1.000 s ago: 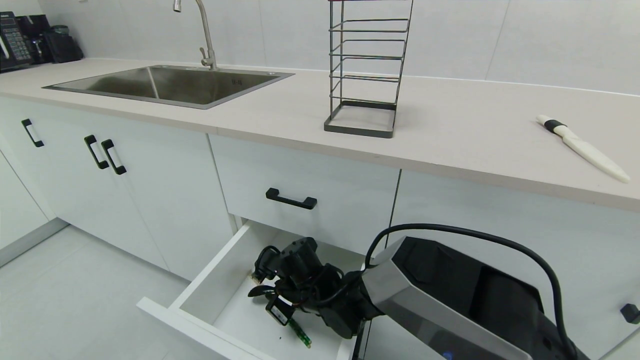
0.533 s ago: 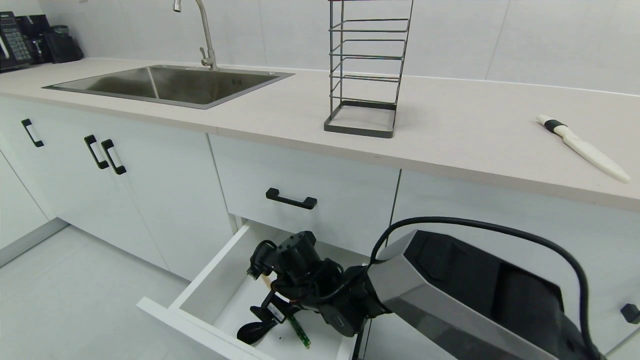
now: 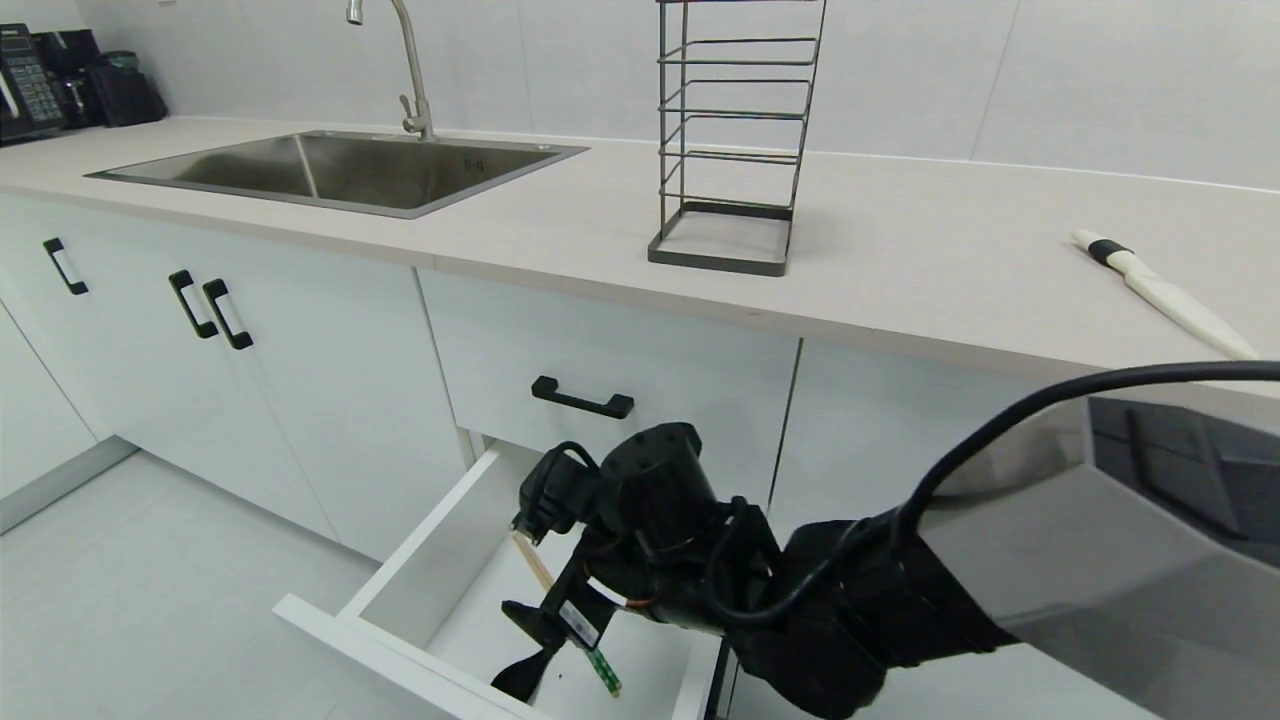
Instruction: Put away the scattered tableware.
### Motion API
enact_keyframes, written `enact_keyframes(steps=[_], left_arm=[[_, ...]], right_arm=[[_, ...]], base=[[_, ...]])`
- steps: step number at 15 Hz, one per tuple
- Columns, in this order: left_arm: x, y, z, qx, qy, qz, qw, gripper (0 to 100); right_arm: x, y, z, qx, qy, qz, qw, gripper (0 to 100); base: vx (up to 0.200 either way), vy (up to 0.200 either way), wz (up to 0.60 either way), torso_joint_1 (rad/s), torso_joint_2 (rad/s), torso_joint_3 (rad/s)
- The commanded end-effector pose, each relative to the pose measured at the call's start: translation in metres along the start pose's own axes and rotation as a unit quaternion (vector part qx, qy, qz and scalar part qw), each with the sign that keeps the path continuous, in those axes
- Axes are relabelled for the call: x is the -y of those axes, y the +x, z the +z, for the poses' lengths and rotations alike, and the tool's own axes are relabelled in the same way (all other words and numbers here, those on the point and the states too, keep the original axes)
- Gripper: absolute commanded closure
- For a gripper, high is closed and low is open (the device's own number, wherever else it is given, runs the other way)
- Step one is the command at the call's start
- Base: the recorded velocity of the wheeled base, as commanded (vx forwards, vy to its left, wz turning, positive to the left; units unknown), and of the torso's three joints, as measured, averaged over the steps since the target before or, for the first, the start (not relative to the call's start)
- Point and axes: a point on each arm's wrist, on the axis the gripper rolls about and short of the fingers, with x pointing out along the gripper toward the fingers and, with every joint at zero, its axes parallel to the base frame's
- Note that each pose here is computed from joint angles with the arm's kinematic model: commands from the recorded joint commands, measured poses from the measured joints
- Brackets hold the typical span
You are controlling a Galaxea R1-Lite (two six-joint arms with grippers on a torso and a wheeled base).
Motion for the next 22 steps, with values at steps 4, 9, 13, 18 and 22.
enact_keyframes(steps=[4, 9, 13, 18, 22], left_arm=[[0.000, 0.000, 0.000, -0.001, 0.000, 0.000, 1.0000, 0], [0.000, 0.000, 0.000, -0.001, 0.000, 0.000, 1.0000, 0], [0.000, 0.000, 0.000, -0.001, 0.000, -0.001, 1.0000, 0], [0.000, 0.000, 0.000, -0.001, 0.000, 0.000, 1.0000, 0], [0.000, 0.000, 0.000, -0.001, 0.001, -0.001, 1.0000, 0]], right_arm=[[-0.017, -0.088, -0.011, 0.057, 0.034, -0.011, 0.998, 0], [-0.020, -0.182, -0.026, 0.108, 0.075, -0.026, 0.991, 0], [-0.020, -0.233, -0.042, 0.139, 0.106, -0.033, 0.984, 0], [-0.009, -0.297, -0.064, 0.210, 0.120, -0.077, 0.967, 0], [-0.005, -0.353, -0.084, 0.297, 0.114, -0.175, 0.932, 0]], base=[[0.000, 0.000, 0.00, 0.000, 0.00, 0.000], [0.000, 0.000, 0.00, 0.000, 0.00, 0.000], [0.000, 0.000, 0.00, 0.000, 0.00, 0.000], [0.000, 0.000, 0.00, 0.000, 0.00, 0.000], [0.000, 0.000, 0.00, 0.000, 0.00, 0.000]])
